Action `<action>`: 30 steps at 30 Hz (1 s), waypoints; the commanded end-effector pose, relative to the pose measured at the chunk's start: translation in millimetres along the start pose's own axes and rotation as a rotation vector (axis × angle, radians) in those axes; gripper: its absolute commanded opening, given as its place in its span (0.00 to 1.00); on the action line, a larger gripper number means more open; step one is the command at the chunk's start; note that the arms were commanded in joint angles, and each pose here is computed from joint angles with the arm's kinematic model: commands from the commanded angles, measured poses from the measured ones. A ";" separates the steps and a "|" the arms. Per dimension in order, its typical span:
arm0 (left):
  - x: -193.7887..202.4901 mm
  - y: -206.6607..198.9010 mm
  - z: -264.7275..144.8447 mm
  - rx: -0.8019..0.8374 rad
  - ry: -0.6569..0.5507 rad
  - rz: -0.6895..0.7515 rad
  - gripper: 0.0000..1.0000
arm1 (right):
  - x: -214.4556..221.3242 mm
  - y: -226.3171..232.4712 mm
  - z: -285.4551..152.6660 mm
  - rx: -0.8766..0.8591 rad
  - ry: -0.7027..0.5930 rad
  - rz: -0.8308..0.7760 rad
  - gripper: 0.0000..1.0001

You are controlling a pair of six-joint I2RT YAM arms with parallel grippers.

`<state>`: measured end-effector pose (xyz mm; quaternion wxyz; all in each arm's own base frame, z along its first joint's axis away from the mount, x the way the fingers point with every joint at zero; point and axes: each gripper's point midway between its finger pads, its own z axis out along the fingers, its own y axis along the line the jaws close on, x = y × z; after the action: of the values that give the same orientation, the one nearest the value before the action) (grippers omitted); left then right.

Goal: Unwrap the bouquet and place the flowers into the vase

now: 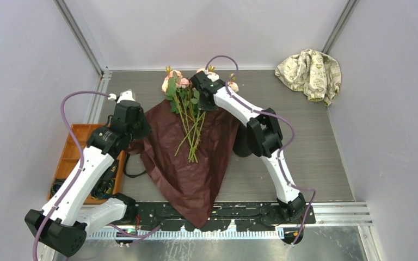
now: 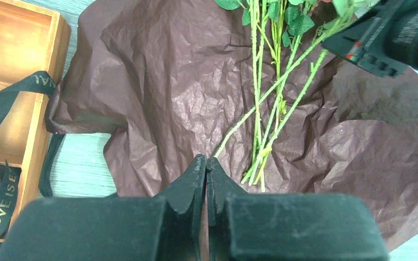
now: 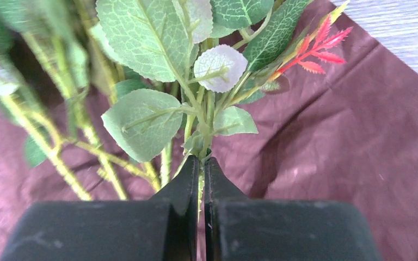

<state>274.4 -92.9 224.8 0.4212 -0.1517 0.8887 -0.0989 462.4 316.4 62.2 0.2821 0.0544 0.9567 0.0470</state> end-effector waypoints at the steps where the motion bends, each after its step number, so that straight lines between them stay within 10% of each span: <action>1: -9.4 -3.0 -7.2 0.023 -0.045 -0.005 0.05 | -60.2 36.3 -122.1 -0.174 -0.231 -0.016 0.01; 15: -8.8 -7.9 -14.2 0.062 -0.042 -0.009 0.05 | -105.1 -4.9 -335.9 -0.087 -0.737 -0.228 0.01; 30: -6.9 -24.1 -11.2 0.130 -0.025 -0.026 0.05 | -127.9 -141.6 -437.5 0.335 -1.075 -0.140 0.01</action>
<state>268.5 -101.8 230.7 0.4216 -0.1437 0.8856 -0.1315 330.7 159.7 435.0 0.6836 -0.0122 0.7142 -0.1501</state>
